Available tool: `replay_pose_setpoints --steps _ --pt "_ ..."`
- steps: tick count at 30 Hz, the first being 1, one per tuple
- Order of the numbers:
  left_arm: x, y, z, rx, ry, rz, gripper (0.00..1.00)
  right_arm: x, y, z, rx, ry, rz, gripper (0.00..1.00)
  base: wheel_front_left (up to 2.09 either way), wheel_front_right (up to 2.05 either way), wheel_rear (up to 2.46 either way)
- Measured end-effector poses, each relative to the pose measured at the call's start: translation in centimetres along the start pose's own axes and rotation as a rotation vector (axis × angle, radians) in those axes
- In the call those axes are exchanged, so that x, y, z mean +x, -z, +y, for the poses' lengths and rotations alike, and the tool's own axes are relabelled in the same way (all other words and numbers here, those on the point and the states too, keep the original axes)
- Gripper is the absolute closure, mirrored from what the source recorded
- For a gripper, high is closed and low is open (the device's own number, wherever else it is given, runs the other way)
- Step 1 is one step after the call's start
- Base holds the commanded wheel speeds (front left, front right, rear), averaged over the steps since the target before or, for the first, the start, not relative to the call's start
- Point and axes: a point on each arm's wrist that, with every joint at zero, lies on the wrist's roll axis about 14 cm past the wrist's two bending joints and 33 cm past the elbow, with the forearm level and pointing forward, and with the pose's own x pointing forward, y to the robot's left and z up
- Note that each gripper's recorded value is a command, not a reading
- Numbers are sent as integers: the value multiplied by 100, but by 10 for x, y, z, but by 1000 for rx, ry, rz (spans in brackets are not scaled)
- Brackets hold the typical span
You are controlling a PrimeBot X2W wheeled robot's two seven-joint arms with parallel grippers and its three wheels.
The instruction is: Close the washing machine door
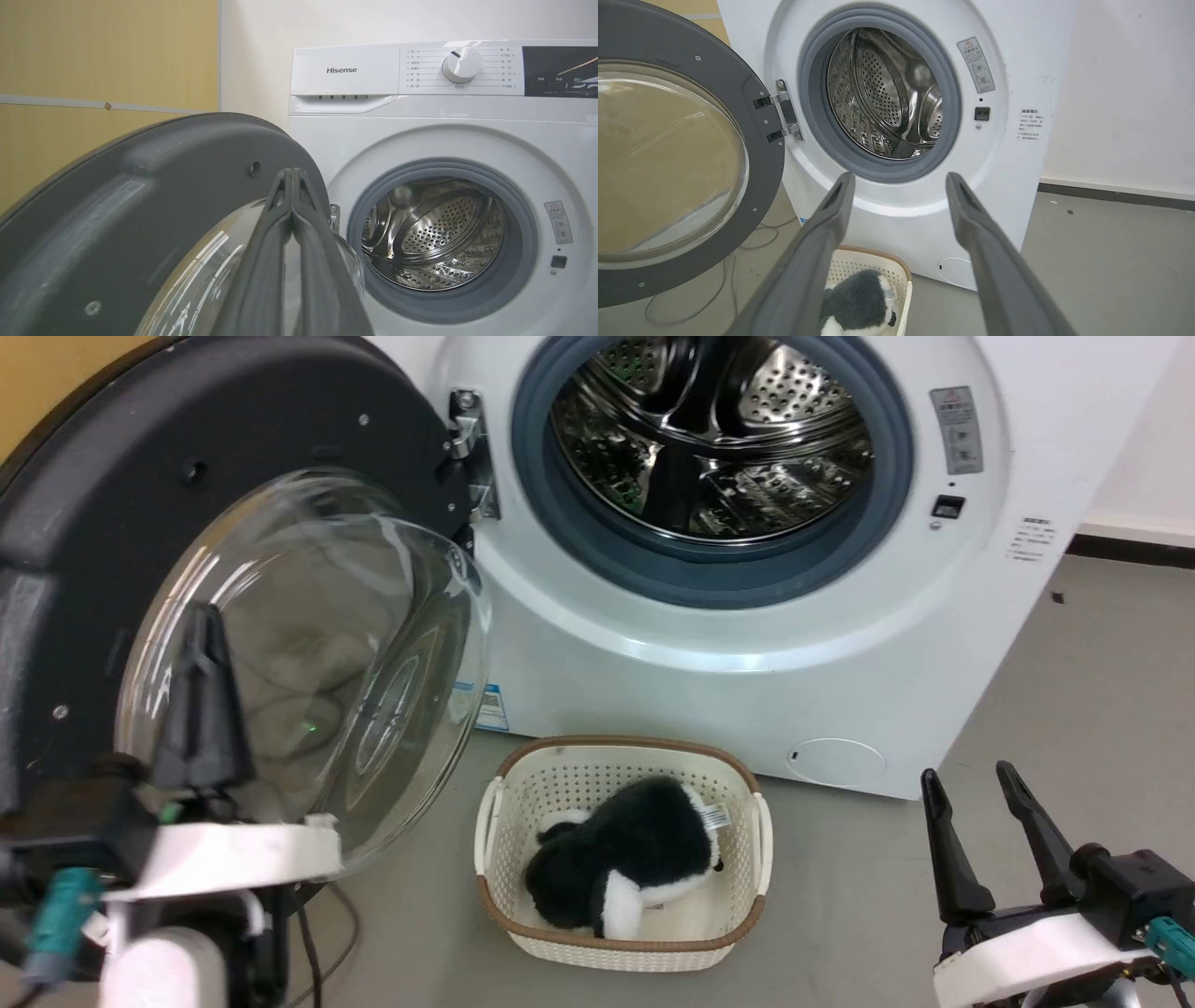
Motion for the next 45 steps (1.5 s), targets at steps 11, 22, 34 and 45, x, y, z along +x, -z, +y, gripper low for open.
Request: replay_pose_setpoints --steps 11,22,34,45 --pt "9 -51 67 -93 -141 -176 100 14 5 17 36 -53 -7 0 0 0 0" --pt "0 -72 154 -128 -331 -239 100 27 12 32 78 -99 -8 0 0 0 0" --pt "-22 -9 225 -329 -548 21 100 41 17 46 124 -137 -21 0 0 0 0" --pt "-50 57 232 -649 -587 283 100 49 23 49 164 -144 -27 0 0 0 0"
